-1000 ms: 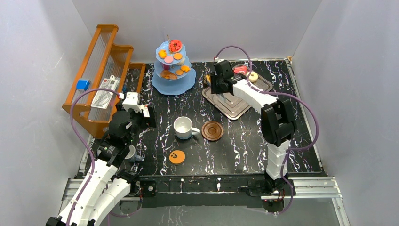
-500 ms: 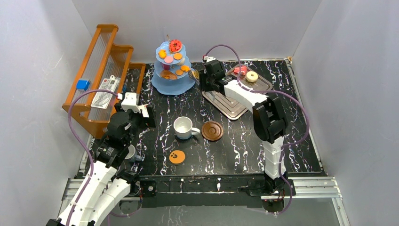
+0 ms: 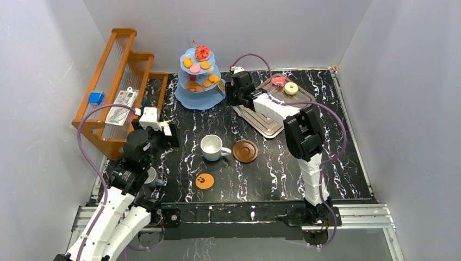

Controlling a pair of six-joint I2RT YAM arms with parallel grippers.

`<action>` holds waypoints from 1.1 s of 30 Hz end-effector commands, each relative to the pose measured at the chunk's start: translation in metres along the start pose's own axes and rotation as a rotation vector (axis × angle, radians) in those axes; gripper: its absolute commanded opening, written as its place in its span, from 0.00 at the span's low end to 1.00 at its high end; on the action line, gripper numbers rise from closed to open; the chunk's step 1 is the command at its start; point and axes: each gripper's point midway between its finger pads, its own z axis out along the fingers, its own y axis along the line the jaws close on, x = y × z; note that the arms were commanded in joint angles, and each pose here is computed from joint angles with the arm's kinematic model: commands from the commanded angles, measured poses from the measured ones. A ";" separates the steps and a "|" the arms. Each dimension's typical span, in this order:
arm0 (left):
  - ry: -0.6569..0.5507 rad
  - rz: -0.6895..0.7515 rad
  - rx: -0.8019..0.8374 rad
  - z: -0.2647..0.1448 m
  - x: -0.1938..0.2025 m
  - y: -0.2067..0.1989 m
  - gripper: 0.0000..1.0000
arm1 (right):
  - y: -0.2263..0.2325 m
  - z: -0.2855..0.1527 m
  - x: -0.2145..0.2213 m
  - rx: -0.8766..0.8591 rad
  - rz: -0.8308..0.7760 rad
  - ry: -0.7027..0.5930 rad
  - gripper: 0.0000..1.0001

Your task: Serve the afternoon tea

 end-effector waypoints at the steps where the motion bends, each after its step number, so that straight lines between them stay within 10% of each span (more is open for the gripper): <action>1: -0.047 -0.008 0.007 -0.005 -0.018 -0.002 0.98 | 0.026 0.000 -0.057 -0.098 0.015 -0.174 0.42; 33: -0.051 -0.007 0.001 -0.006 -0.018 -0.001 0.98 | 0.049 0.021 -0.082 -0.193 0.115 -0.234 0.51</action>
